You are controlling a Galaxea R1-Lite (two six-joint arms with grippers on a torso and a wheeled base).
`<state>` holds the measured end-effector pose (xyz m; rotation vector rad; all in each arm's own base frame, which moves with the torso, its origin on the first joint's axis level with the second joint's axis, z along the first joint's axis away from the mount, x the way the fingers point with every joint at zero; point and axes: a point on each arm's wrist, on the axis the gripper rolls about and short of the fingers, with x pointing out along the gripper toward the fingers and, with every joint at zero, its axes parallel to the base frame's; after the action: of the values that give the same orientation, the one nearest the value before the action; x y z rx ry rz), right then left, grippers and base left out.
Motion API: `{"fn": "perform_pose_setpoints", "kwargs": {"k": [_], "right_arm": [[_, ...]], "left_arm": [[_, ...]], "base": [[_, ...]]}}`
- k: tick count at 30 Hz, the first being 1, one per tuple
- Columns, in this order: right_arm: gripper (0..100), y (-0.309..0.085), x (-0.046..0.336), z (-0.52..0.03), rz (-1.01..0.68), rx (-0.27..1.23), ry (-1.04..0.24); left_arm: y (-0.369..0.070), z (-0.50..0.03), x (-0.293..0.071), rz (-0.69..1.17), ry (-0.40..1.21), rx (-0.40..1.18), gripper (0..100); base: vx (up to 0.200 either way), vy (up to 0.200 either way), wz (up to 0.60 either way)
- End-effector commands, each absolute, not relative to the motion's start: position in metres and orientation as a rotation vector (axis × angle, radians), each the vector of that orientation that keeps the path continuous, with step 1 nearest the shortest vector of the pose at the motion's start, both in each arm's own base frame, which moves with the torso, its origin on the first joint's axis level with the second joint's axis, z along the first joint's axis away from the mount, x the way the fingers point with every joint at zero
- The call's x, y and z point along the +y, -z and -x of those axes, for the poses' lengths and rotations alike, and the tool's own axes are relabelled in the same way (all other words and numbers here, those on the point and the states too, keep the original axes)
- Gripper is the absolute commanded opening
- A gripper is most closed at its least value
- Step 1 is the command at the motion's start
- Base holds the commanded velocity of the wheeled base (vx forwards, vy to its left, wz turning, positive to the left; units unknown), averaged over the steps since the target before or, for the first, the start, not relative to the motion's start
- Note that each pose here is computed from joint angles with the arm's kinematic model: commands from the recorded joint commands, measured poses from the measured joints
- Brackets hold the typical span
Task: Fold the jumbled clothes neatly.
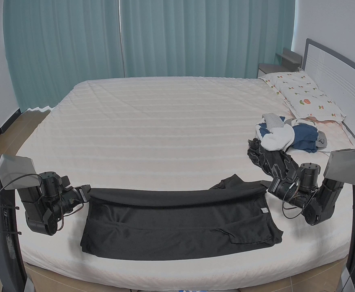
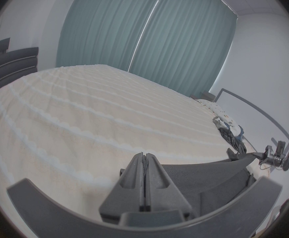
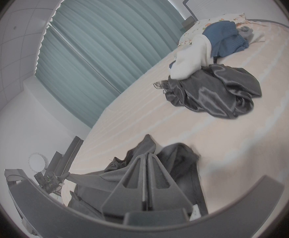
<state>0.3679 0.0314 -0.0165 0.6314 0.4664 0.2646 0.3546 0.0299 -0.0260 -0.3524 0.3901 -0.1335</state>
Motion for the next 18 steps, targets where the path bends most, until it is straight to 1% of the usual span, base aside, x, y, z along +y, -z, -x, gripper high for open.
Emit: {"fn": "perform_pose_setpoints", "kwargs": {"k": [1,9,14,18], "right_arm": [[0,0.029,0.03,-0.351,-0.611,0.539,-0.261],[0,0.051,0.03,-0.332,-0.578,0.606,-0.273],[0,0.066,0.03,-0.325,-0.577,0.628,-0.265],[0,0.07,0.03,-0.32,-0.577,0.627,-0.27]], "left_arm": [[0.037,-0.338,0.028,0.317,0.139,0.439,0],[0.063,-0.313,0.023,0.263,0.151,0.51,0],[0.07,-0.306,0.022,0.245,0.157,0.549,0],[0.073,-0.304,0.019,0.24,0.164,0.568,0]], "base": [[0.0,0.0,0.0],[0.0,0.0,0.0],[0.0,0.0,0.0],[0.0,0.0,0.0]]}}
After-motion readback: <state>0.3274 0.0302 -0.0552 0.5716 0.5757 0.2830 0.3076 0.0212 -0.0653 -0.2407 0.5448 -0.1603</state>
